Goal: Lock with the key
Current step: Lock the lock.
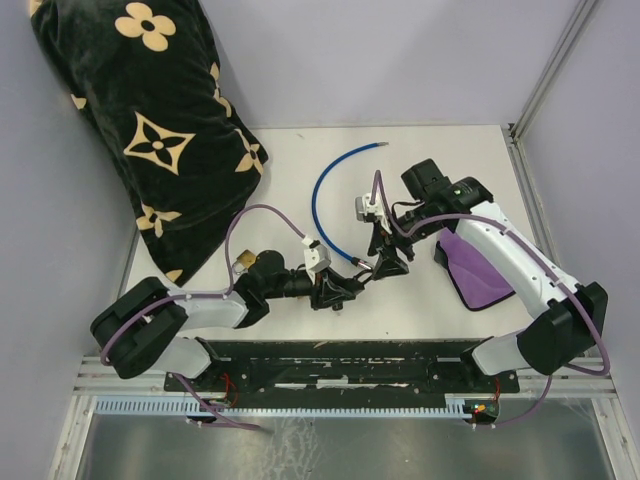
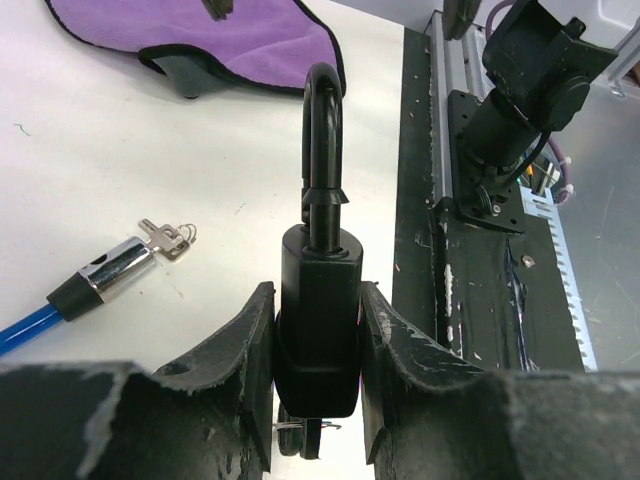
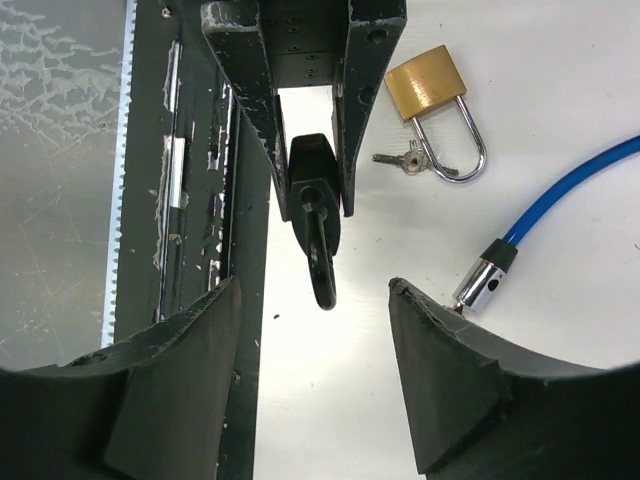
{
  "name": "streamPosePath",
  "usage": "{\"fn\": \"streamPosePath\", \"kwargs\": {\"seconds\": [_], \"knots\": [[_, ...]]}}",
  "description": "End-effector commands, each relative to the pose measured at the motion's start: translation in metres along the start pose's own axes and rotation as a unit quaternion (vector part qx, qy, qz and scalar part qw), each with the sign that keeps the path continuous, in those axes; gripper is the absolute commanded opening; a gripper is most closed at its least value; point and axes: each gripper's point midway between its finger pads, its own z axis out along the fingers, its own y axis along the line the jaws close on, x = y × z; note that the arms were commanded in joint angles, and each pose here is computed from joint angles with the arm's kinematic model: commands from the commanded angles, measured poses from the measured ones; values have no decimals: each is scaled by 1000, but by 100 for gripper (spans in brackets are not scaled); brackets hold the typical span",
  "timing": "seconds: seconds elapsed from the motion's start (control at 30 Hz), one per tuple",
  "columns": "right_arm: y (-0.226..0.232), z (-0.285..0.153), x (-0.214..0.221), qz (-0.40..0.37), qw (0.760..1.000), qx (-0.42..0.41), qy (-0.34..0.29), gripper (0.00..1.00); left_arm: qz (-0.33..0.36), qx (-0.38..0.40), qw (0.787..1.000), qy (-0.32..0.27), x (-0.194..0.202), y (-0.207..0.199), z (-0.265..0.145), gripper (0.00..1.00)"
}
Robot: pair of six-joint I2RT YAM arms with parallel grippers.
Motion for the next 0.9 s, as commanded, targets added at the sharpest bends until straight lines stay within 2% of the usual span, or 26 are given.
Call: {"fn": "streamPosePath", "kwargs": {"seconds": [0.0, 0.13, 0.33, 0.43, 0.77, 0.8, 0.87], "knots": [[7, -7, -11, -12, 1000, -7, -17, 69, 78, 7, 995, -60, -42, -3, -1, 3], [-4, 3, 4, -16, 1000, 4, -7, 66, 79, 10, 995, -59, -41, -4, -1, 3], [1, 13, 9, -32, 999, -27, -23, 48, 83, 12, 995, -58, -40, -5, -1, 3], [-2, 18, 12, -34, 999, -33, -24, 42, 87, 11, 994, -59, -40, -4, -1, 3], [-1, 29, 19, -51, 997, -56, -24, 31, 84, 18, 994, -68, -40, -5, -2, 3], [-1, 29, 20, -51, 997, -57, -23, 27, 83, 18, 994, -68, -40, -5, -2, 3], [0, 31, 22, -53, 996, -64, -22, 8, 84, 17, 994, -68, -39, -4, -2, 3]]}}
